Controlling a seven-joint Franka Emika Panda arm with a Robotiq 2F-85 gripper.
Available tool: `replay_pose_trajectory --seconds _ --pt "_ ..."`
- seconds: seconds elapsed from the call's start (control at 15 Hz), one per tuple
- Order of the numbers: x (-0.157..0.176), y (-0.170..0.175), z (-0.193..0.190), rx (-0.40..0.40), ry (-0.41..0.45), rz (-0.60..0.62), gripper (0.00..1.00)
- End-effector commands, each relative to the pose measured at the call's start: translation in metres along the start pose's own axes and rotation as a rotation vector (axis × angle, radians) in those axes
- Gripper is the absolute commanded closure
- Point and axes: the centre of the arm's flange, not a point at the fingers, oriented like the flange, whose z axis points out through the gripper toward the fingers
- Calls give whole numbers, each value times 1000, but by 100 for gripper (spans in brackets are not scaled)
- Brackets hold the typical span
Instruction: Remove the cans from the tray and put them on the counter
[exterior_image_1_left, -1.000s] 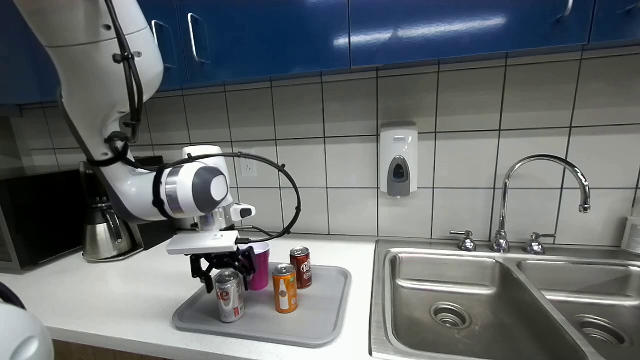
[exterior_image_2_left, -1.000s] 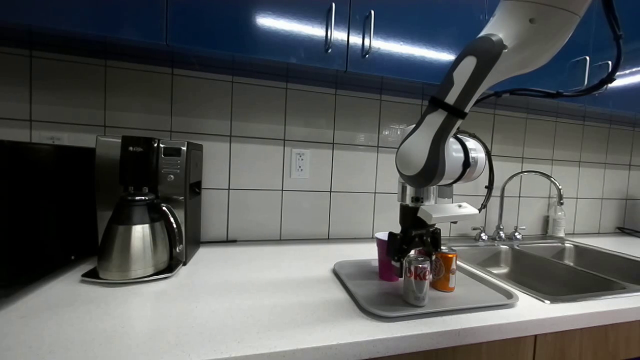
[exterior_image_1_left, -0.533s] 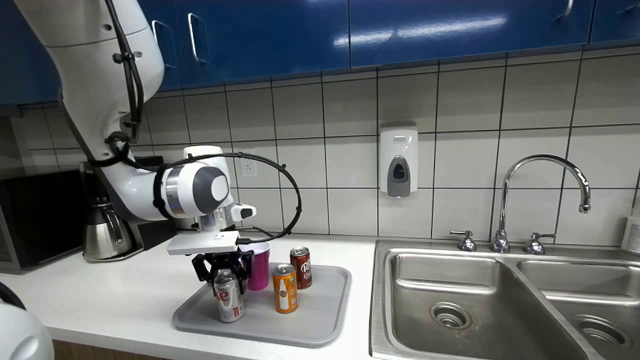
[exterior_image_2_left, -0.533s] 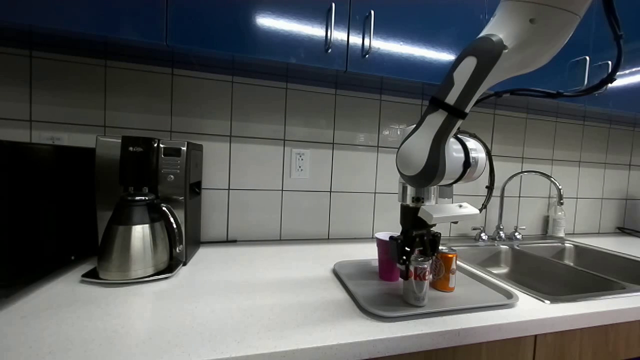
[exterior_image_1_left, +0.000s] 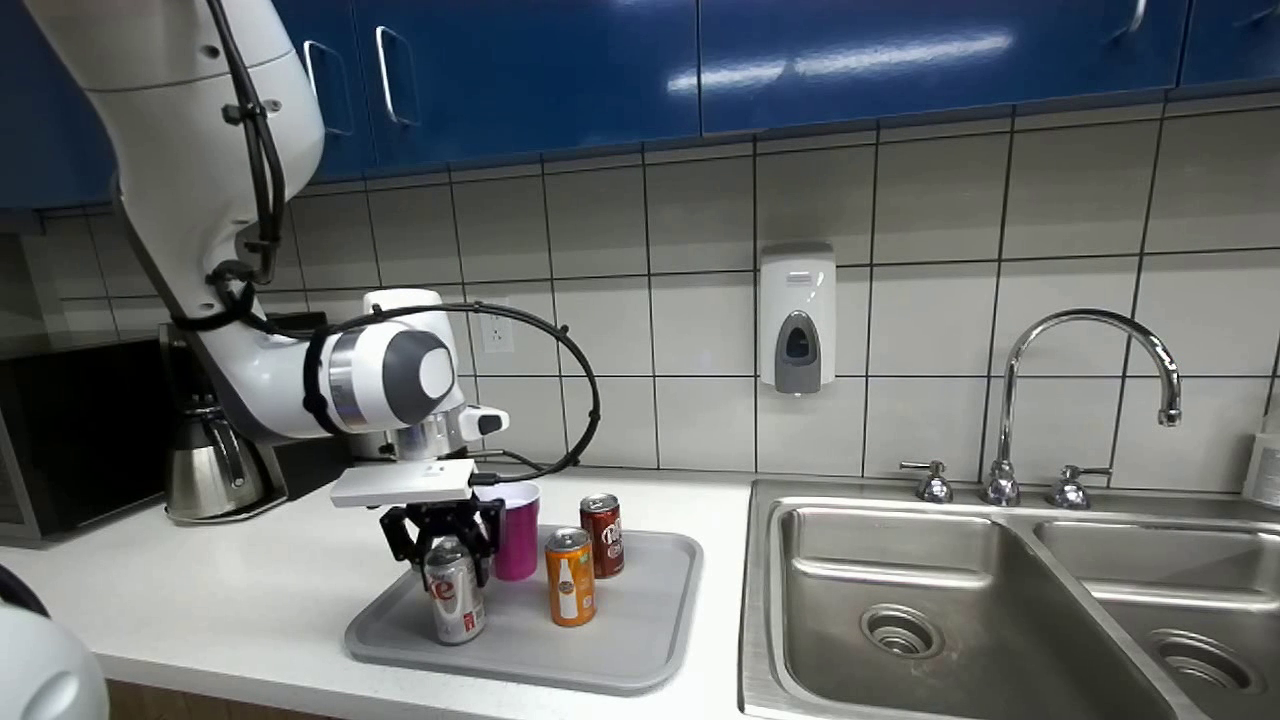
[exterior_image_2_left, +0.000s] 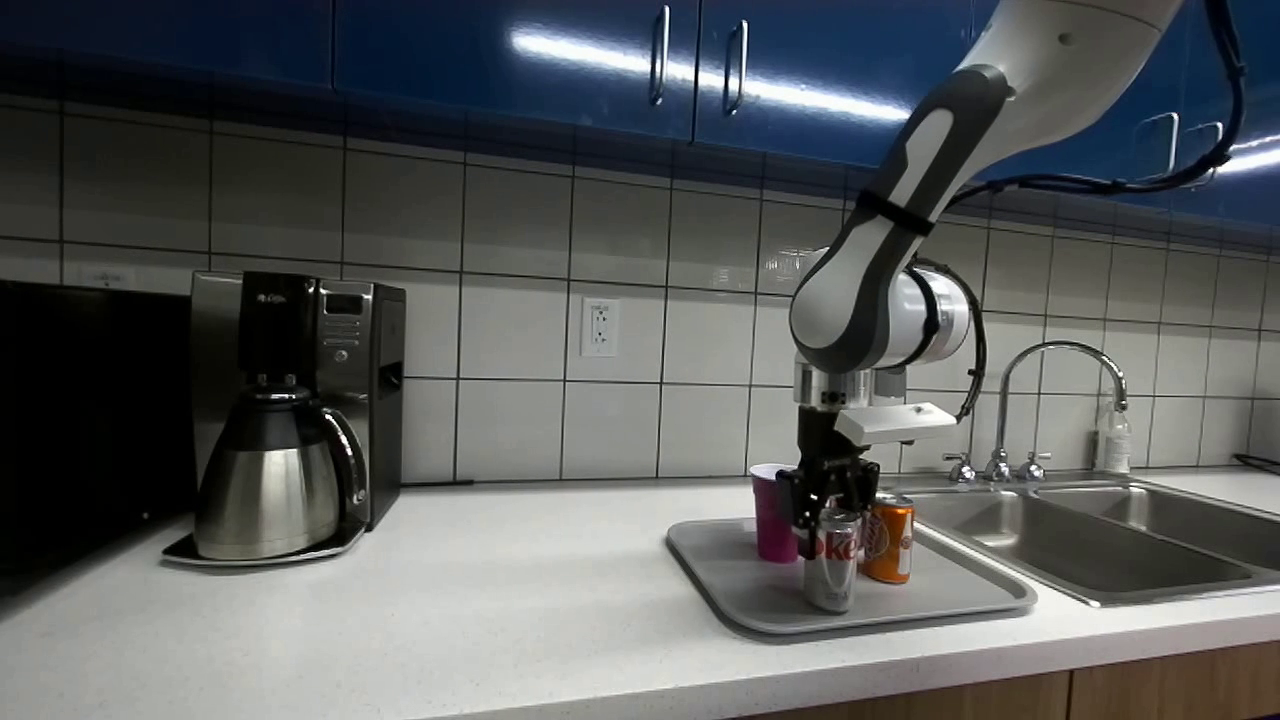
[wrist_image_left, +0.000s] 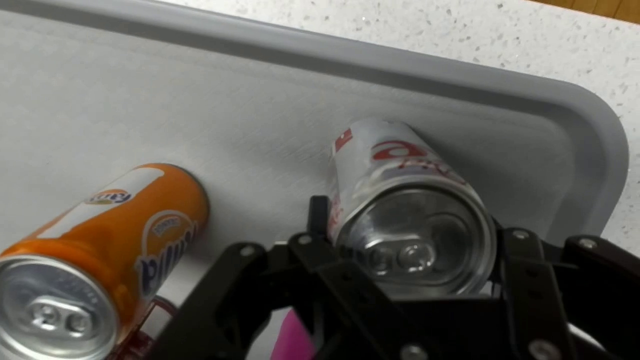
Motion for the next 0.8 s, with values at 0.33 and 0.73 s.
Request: replay_pose_trajectory --seconds 0.33,0.73 --pt "33 -43 -44 -4 48 -42 62" --pt "53 -77 -60 2 85 -70 62"
